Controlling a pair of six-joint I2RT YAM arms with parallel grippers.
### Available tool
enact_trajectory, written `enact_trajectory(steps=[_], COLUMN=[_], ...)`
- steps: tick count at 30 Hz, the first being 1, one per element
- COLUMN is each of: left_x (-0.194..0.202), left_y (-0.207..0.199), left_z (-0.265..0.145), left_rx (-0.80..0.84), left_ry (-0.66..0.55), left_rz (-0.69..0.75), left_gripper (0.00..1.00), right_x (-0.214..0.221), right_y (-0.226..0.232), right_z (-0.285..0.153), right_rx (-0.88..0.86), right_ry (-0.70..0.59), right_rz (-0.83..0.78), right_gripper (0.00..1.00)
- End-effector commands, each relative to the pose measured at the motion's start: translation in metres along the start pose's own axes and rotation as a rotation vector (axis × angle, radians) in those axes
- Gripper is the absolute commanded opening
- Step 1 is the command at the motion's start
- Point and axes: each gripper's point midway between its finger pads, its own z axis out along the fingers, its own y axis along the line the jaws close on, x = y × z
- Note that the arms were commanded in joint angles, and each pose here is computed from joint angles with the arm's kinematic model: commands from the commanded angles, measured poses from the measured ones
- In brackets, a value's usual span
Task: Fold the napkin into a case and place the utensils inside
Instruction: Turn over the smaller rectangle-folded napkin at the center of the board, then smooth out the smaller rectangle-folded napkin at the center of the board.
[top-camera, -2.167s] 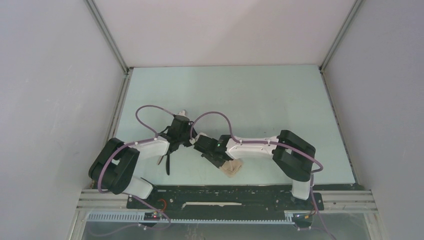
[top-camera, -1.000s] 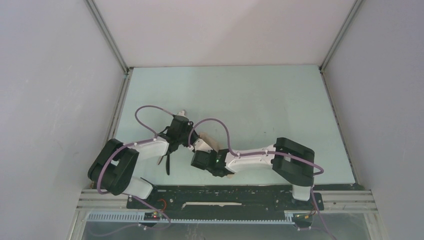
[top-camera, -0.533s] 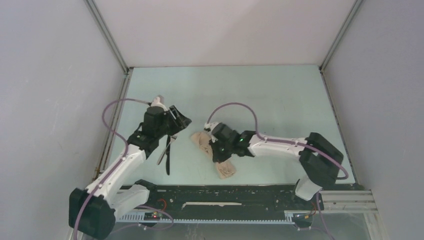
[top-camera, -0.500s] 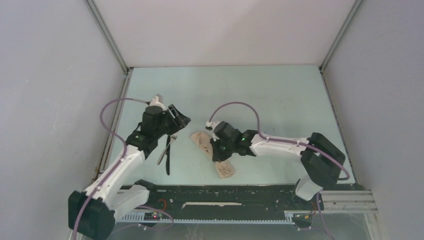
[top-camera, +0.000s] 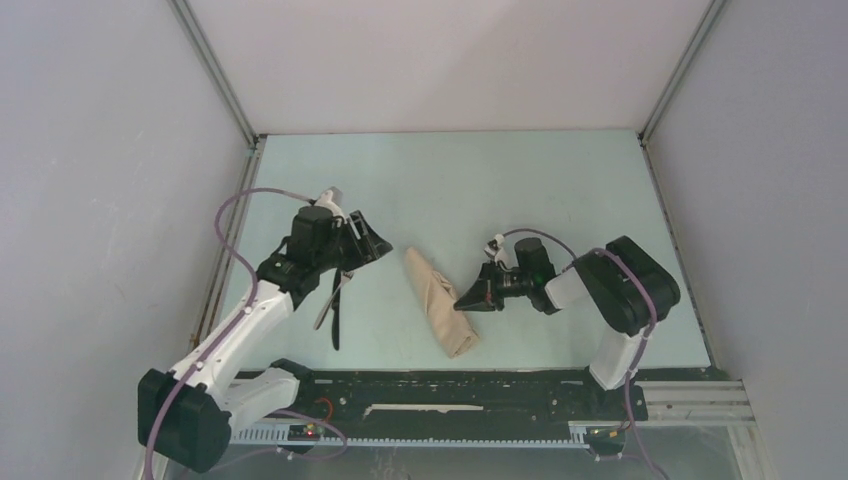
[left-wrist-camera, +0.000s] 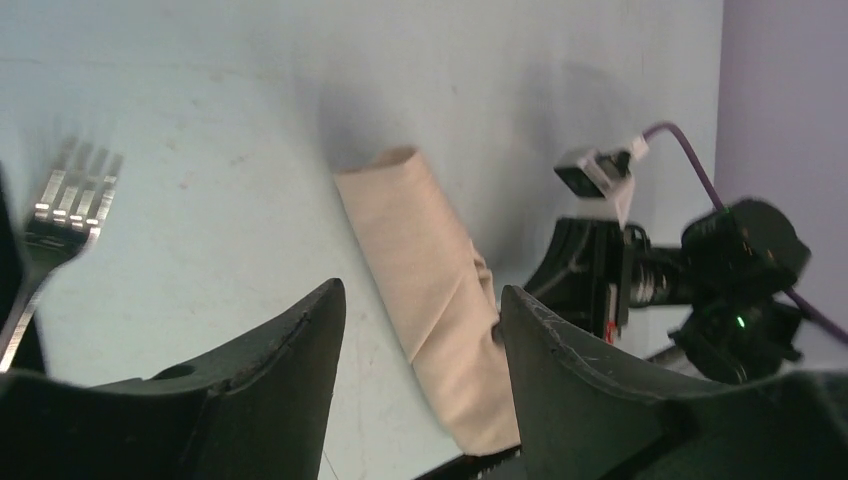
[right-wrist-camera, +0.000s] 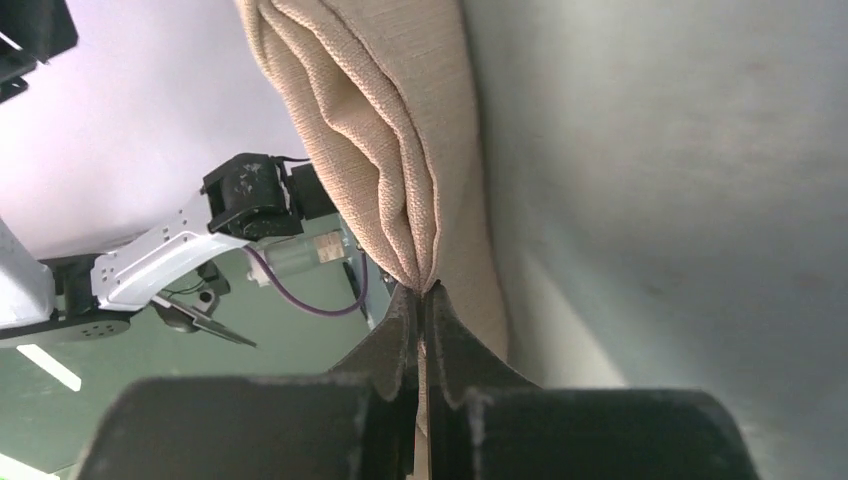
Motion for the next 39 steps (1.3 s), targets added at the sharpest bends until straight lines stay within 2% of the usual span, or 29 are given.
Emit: enact_trajectory(steps=[1, 4, 6, 8, 11, 13, 16, 18, 20, 22, 27, 29, 31, 33, 36, 39], left_x=[0.026, 0.049, 0.066, 0.077, 0.085, 0.085, 0.083, 0.081, 0.081, 0.084, 0.110, 0.112, 0.109, 0.097, 0.074, 0.062], left_y=[-0.025, -0.039, -0.053, -0.063, -0.079, -0.091, -0.093, -0.090, -0.084, -0.077, -0.037, -0.031, -0.027, -0.039, -0.072, -0.089], left_z=[0.013, 0.030, 0.042, 0.057, 0.076, 0.087, 0.106, 0.118, 0.131, 0.145, 0.185, 0.192, 0.194, 0.186, 0.161, 0.141], left_rx=[0.135, 0.201, 0.284, 0.330, 0.379, 0.414, 0.398, 0.373, 0.339, 0.307, 0.165, 0.153, 0.115, 0.143, 0.237, 0.288], left_ry=[0.115, 0.212, 0.290, 0.339, 0.384, 0.394, 0.389, 0.375, 0.374, 0.384, 0.435, 0.444, 0.456, 0.453, 0.419, 0.404], left_rz=[0.058, 0.062, 0.033, -0.001, -0.039, -0.069, -0.090, -0.096, -0.107, -0.122, -0.149, -0.139, -0.092, -0.062, -0.047, -0.050], left_gripper=[0.64, 0.64, 0.63, 0.60, 0.52, 0.46, 0.38, 0.35, 0.33, 0.31, 0.28, 0.27, 0.29, 0.35, 0.47, 0.54], right_x=[-0.008, -0.013, -0.019, -0.020, -0.012, -0.010, -0.002, 0.013, 0.032, 0.047, 0.062, 0.066, 0.068, 0.067, 0.056, 0.054], right_y=[0.003, -0.015, -0.026, -0.041, -0.051, -0.045, -0.016, 0.013, 0.040, 0.037, -0.003, -0.024, -0.030, -0.011, 0.041, 0.058], right_z=[-0.018, -0.027, -0.033, -0.041, -0.060, -0.079, -0.087, -0.070, -0.042, -0.029, -0.031, -0.038, -0.043, -0.047, -0.051, -0.044], right_rx=[-0.159, -0.129, -0.074, 0.070, 0.430, 0.631, 0.730, 0.637, 0.464, 0.372, 0.230, 0.250, 0.313, 0.359, 0.279, 0.215], right_ry=[-0.002, -0.023, -0.034, -0.043, -0.017, -0.026, -0.058, -0.036, 0.007, 0.023, -0.026, -0.017, -0.011, -0.021, -0.071, -0.063], right_rz=[-0.019, 0.007, 0.018, 0.008, -0.105, -0.203, -0.338, -0.388, -0.375, -0.346, -0.224, -0.157, -0.164, -0.239, -0.327, -0.317], right_gripper=[0.00, 0.00, 0.08, 0.25, 0.54, 0.65, 0.67, 0.68, 0.64, 0.61, 0.59, 0.56, 0.55, 0.58, 0.62, 0.63])
